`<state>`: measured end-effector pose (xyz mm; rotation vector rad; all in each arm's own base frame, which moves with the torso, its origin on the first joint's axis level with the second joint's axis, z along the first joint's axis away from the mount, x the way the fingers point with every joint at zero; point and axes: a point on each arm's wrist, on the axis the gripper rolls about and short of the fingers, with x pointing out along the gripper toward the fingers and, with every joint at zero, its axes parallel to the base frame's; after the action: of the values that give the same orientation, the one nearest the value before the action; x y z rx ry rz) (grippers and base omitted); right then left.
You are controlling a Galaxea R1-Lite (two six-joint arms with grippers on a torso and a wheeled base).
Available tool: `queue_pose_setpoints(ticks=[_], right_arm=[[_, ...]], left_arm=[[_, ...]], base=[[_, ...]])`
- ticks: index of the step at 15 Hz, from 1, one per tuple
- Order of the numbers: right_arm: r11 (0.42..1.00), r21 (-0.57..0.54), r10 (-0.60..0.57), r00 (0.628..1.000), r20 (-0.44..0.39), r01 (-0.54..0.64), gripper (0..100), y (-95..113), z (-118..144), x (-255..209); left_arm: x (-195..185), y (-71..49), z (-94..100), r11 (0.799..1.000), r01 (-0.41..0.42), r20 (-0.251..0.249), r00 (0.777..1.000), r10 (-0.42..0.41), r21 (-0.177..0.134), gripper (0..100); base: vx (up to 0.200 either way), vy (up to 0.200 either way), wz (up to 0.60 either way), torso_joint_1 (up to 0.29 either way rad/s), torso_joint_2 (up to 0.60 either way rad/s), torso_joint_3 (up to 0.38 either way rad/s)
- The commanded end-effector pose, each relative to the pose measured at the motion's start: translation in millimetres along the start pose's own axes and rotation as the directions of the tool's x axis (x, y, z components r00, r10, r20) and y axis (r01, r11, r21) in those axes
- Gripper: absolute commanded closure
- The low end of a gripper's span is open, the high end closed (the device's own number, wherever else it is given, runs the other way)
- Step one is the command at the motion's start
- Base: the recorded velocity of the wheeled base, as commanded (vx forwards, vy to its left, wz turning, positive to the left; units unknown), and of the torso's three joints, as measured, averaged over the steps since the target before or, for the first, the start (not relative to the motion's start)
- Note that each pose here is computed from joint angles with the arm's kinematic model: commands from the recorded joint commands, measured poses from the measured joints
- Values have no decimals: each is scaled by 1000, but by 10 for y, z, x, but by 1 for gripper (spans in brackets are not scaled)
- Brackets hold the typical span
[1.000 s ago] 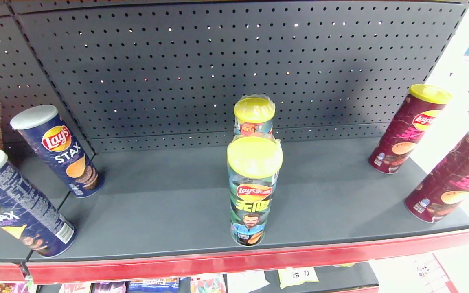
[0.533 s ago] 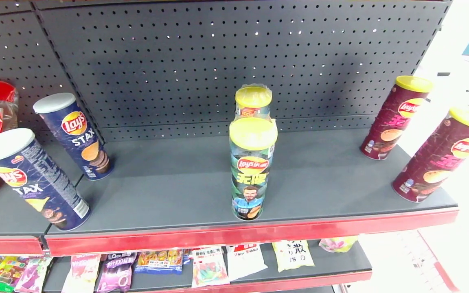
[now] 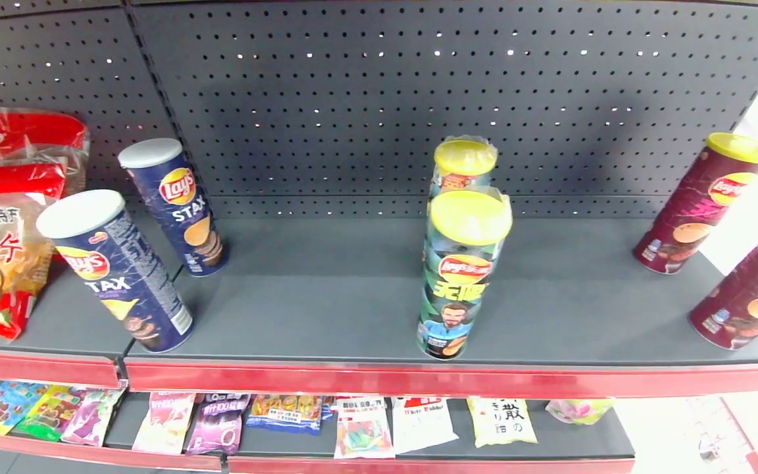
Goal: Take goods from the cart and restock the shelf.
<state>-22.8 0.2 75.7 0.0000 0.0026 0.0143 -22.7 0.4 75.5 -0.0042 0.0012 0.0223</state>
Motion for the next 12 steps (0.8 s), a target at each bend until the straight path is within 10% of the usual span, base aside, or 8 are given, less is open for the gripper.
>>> queue_pose_setpoints(ticks=[1, 12], right_arm=[[1000, 0, 3, 1000, 1, -3, 0, 0, 1, 0], [1000, 0, 3, 1000, -1, -3, 0, 0, -1, 0]], left_arm=[[-1, 0, 0, 1000, -1, 1, 1000, 1, 0, 0], [-1, 0, 0, 1000, -1, 1, 1000, 1, 0, 0]], base=[[0, 0, 0, 0, 0, 0], [0, 0, 0, 0, 0, 0]])
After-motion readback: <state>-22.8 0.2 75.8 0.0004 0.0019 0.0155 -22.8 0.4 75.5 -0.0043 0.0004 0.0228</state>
